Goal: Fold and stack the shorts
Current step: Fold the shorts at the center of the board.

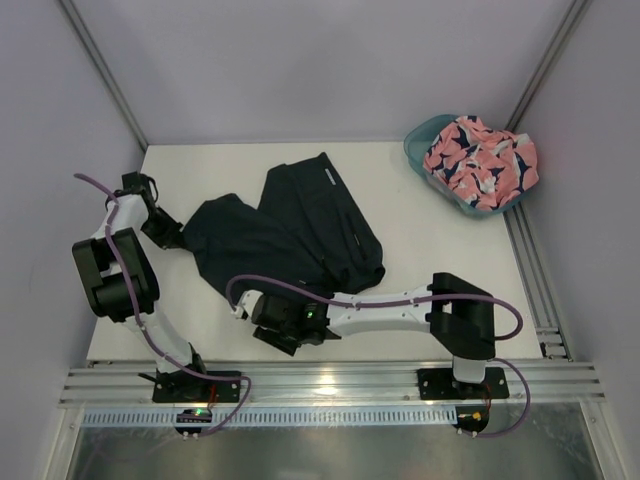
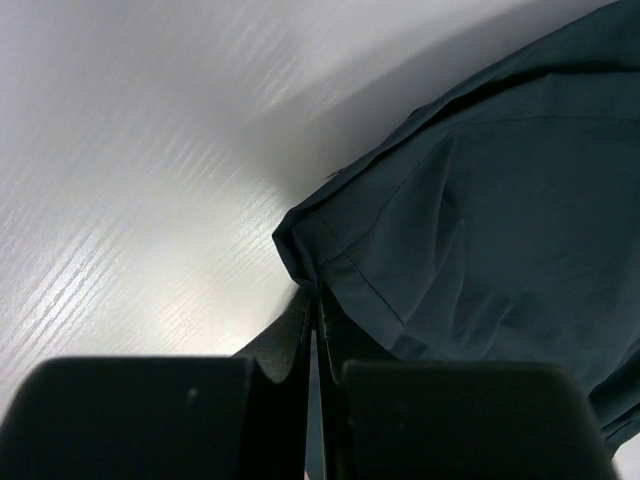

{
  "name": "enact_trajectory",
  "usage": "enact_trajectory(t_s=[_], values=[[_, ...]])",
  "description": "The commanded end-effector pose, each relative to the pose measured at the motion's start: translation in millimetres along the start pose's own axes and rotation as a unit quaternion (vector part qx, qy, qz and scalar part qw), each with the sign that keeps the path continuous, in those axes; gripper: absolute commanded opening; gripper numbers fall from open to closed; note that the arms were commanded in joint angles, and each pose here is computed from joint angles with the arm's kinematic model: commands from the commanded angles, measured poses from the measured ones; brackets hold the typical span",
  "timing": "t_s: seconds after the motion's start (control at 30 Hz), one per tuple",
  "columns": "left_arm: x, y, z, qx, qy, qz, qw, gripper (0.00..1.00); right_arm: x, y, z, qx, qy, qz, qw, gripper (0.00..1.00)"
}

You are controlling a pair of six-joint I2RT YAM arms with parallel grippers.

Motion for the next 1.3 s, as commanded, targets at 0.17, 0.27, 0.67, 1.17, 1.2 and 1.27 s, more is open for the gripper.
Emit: enact_trajectory(t_s=[0.17,0.27,0.67,1.17,1.2,1.27], values=[[-7,11,0,-0.018,-0.012,0.009,1.000,0.00,-3,-3,29,0.025,-0.037,-0.041,0.998,0.49],[-8,13,1,-0.020,-0.009,0.009,1.000,0.00,-3,-12,38,0.043,-0.043,-0.045,0.997,0.48],[-5,19,-3,-0.032,0.002,0.011,0.999,0.00,14,-23,53,0.060,-0.005,-0.018,0.998,0.04],[-32,45,-86,-0.093,-0.059,-0.032,0.993,0.00,52,95,-74,-0.190,0.154,0.059,0.968,0.04],[-36,43,-89,-0.089,-0.070,-0.034,0.993,0.00,49,93,-72,-0.194,0.146,0.066,0.968,0.04],[-49,35,-94,-0.068,-0.111,-0.038,0.991,0.00,46,91,-73,-0.199,0.135,0.079,0.967,0.04]])
Point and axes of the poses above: each gripper's point midway between its finger pads, its own z axis out along the fingers, its own x axis along the line the jaws close on, y = z × x, the point moved 2 cm from there along -z, back along the fingers, and after that the axes turned 12 degrees about -z, right-handed, at the moved point
